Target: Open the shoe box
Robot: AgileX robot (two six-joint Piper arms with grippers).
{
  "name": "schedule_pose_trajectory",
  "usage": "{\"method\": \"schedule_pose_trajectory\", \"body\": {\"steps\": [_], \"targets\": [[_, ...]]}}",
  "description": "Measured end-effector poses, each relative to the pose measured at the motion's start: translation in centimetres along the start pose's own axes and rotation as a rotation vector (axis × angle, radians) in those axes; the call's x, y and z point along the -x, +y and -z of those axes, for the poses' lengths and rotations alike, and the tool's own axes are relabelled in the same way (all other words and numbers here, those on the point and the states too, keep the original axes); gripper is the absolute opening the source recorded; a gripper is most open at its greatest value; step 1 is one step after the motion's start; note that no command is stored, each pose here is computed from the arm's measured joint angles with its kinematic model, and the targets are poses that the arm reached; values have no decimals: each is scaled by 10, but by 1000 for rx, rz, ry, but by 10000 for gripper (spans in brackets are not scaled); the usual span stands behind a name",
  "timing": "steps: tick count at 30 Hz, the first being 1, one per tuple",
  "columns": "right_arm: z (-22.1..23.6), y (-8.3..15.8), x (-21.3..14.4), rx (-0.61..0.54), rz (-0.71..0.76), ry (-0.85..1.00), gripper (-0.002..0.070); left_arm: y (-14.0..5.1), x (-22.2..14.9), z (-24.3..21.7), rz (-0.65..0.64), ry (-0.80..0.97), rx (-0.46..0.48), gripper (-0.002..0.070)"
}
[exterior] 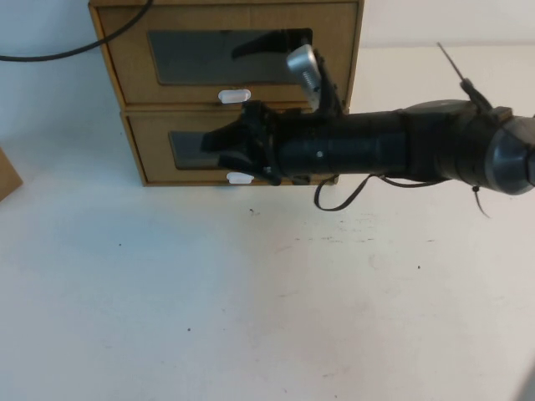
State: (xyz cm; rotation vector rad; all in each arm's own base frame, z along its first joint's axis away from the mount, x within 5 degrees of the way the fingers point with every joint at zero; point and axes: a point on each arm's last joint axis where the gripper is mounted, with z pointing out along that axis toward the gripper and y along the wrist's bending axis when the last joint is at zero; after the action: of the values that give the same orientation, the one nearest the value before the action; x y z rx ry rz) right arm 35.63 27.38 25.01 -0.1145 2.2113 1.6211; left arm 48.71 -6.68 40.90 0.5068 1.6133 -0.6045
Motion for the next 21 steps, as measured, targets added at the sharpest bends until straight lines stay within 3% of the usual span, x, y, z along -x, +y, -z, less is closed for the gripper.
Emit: {"method": "schedule_pose_trajectory", "body": {"steps": [9, 21], "targets": [[-7, 7, 7, -56, -43, -89, 294, 9, -30, -13, 32, 102, -23, -6], [-5, 11, 21, -89, -80, -185, 295, 10, -32, -14, 50, 110, -28, -6]]}}
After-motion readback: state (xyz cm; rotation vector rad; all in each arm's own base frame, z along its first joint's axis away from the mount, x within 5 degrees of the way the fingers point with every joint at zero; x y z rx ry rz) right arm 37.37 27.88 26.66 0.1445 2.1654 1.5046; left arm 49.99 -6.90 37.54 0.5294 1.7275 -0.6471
